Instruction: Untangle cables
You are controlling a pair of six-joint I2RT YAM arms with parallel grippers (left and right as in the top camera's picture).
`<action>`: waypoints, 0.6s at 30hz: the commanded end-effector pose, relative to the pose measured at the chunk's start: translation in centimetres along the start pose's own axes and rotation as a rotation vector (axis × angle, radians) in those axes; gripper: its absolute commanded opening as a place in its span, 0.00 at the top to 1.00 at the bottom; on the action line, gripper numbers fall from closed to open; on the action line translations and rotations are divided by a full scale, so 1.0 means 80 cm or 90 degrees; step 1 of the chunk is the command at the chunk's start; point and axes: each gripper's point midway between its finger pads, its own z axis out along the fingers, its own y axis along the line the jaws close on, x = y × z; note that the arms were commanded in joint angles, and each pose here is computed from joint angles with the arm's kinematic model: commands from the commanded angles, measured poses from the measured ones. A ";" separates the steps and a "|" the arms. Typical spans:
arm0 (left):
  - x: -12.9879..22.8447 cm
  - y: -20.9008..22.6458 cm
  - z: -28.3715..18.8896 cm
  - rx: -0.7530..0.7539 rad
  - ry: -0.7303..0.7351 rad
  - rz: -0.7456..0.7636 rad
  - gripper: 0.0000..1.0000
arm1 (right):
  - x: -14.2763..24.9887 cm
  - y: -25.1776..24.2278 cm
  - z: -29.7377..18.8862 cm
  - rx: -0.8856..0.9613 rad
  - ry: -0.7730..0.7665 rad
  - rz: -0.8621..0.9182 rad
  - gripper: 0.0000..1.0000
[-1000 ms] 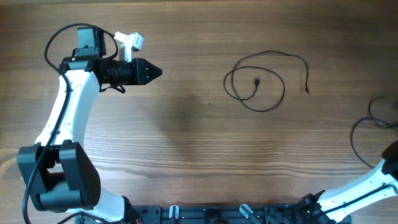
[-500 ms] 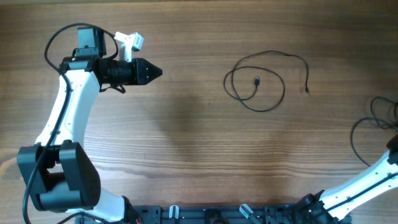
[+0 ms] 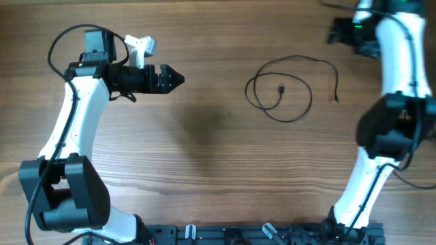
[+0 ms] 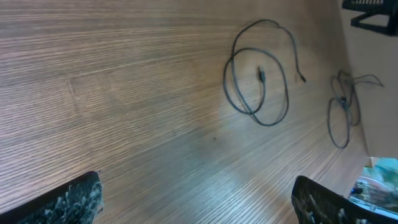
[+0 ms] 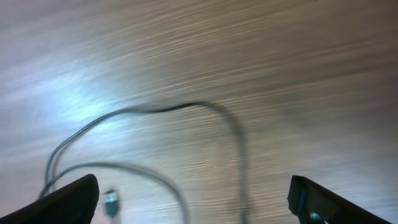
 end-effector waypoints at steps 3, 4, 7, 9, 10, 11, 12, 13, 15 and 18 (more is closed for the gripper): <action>-0.003 0.025 -0.009 -0.098 -0.003 0.025 0.00 | 0.028 0.024 -0.001 0.110 0.017 0.040 0.00; -0.003 0.029 -0.010 -0.110 -0.003 0.025 0.00 | 0.035 0.024 0.000 0.136 0.022 0.054 0.00; -0.006 0.033 -0.011 -0.120 -0.008 0.030 0.00 | 0.052 0.036 0.013 0.152 0.042 0.035 0.00; -0.009 0.037 -0.012 -0.134 -0.013 0.034 0.00 | 0.056 0.049 0.018 0.146 0.044 -0.017 0.00; -0.010 0.041 -0.012 -0.143 -0.014 0.035 0.00 | 0.050 0.058 0.016 0.138 0.027 -0.034 0.00; -0.010 0.046 -0.014 -0.158 -0.013 0.036 0.00 | 0.040 0.069 0.009 0.121 -0.004 -0.039 0.00; -0.009 0.048 -0.014 -0.164 -0.011 0.046 0.00 | 0.031 0.078 0.001 0.105 -0.034 -0.051 0.00; -0.008 0.049 -0.013 -0.164 -0.010 0.049 0.00 | 0.025 0.088 -0.007 0.087 -0.058 -0.064 0.00; -0.004 0.056 -0.009 -0.166 -0.014 0.048 0.00 | 0.030 0.092 -0.025 0.103 -0.089 -0.086 0.00; 0.003 0.065 0.001 -0.167 -0.019 0.051 0.00 | 0.046 0.088 -0.039 0.134 -0.118 -0.111 0.00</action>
